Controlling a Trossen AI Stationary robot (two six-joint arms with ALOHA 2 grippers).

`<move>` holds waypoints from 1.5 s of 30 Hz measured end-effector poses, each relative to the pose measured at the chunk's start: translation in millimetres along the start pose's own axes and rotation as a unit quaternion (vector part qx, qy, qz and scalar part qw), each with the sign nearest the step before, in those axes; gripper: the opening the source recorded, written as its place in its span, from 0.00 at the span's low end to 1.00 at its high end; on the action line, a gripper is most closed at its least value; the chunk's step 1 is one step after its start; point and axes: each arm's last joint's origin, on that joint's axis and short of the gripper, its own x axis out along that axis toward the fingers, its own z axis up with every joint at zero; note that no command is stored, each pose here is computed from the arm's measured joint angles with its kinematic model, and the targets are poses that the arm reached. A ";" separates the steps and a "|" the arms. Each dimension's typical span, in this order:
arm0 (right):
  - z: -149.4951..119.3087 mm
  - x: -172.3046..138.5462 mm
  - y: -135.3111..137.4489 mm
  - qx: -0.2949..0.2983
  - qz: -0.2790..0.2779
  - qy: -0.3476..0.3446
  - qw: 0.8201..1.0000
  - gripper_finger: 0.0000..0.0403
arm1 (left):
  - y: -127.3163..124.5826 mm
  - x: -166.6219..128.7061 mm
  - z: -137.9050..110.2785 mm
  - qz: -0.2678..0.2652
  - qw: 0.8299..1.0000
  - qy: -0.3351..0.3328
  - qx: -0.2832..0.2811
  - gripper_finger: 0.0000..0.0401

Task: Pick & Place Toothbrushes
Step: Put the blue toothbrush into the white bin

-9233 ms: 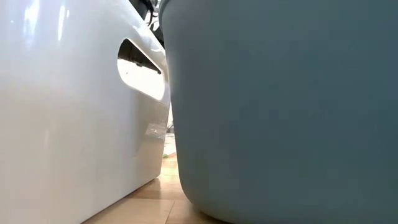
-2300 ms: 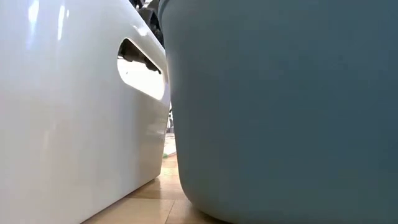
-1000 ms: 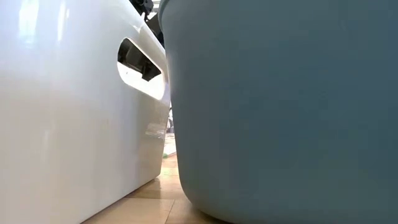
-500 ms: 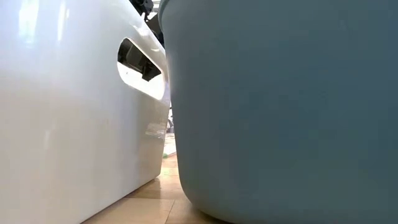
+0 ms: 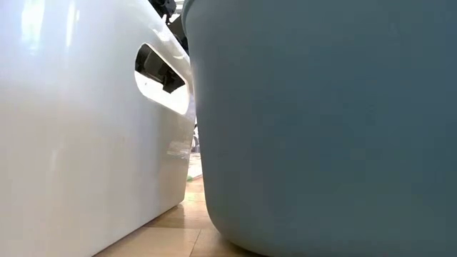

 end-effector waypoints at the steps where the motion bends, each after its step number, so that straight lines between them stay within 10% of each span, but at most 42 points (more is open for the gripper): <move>1: 0.0 0.0 0.0 0.000 0.000 0.000 1.000 0.01 | 0.1 0.0 0.0 0.000 1.000 0.000 0.000 0.28; 45: 0.9 0.4 -0.5 0.002 -0.012 -0.007 1.000 0.09 | 3.5 0.1 -3.3 0.015 1.000 0.019 -0.006 0.03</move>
